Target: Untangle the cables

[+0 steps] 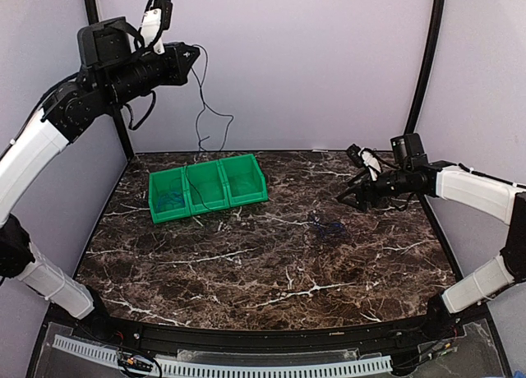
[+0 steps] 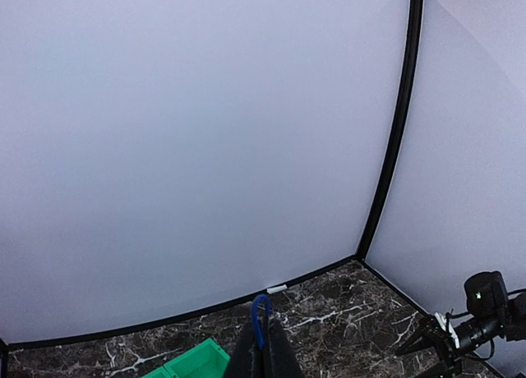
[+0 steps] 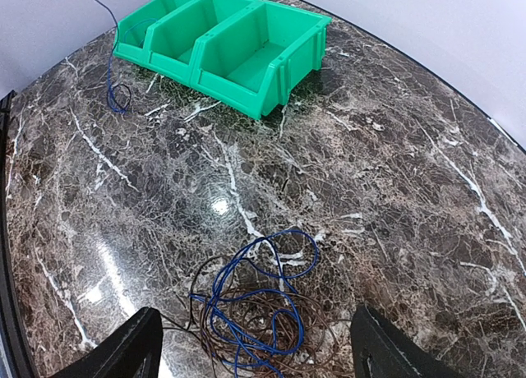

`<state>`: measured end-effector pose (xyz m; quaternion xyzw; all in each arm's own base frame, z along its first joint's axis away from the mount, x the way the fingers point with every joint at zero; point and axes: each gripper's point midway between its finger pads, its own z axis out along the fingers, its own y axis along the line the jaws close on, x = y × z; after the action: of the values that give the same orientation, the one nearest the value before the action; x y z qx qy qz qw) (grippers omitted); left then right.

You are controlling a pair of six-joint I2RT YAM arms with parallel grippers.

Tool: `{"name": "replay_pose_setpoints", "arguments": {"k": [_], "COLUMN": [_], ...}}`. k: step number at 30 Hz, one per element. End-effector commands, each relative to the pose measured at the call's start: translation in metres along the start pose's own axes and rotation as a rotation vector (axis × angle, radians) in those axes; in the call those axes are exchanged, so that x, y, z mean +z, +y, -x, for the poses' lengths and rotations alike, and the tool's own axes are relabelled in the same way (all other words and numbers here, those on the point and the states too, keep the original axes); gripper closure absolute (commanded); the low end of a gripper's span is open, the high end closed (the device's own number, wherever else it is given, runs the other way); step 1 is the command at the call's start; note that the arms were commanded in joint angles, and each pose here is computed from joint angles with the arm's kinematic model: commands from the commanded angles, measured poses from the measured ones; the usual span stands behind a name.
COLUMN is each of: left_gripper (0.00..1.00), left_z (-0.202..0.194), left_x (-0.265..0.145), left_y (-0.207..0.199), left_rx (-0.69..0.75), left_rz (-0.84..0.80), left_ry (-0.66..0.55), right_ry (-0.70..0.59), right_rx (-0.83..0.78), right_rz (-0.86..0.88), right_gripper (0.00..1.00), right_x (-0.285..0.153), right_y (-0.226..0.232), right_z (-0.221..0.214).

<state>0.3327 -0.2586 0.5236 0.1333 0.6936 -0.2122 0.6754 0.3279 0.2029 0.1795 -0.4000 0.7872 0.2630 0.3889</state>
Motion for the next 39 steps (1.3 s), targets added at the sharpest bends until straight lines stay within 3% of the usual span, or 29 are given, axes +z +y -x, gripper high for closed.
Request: {"name": "replay_pose_setpoints", "arguments": {"k": [1, 14, 20, 24, 33, 39], "left_gripper": [1.00, 1.00, 1.00, 1.00, 1.00, 1.00], "left_z": [0.040, 0.124, 0.132, 0.108, -0.003, -0.033], "left_x": [0.005, 0.009, 0.013, 0.033, 0.088, 0.110], "left_y": [0.008, 0.015, 0.029, 0.051, 0.081, 0.092], "left_rx": [0.069, 0.188, 0.241, 0.242, 0.245, 0.265], "left_rz": [0.069, 0.148, 0.198, 0.225, 0.224, 0.239], "left_ry": [-0.112, -0.342, -0.358, -0.284, -0.052, 0.010], "right_ry": [-0.025, -0.019, -0.009, -0.002, 0.010, 0.017], "right_rx": [-0.023, -0.023, -0.027, -0.026, -0.028, -0.030], "right_rz": [0.007, 0.004, -0.007, -0.005, 0.001, 0.004], "right_gripper": [0.19, 0.19, 0.19, 0.19, 0.19, 0.19], "right_x": [-0.001, -0.001, 0.000, 0.001, 0.004, 0.005], "right_y": [0.001, 0.000, -0.002, -0.002, -0.002, -0.002], "right_z": [0.004, 0.002, 0.000, -0.002, -0.006, -0.008]}}
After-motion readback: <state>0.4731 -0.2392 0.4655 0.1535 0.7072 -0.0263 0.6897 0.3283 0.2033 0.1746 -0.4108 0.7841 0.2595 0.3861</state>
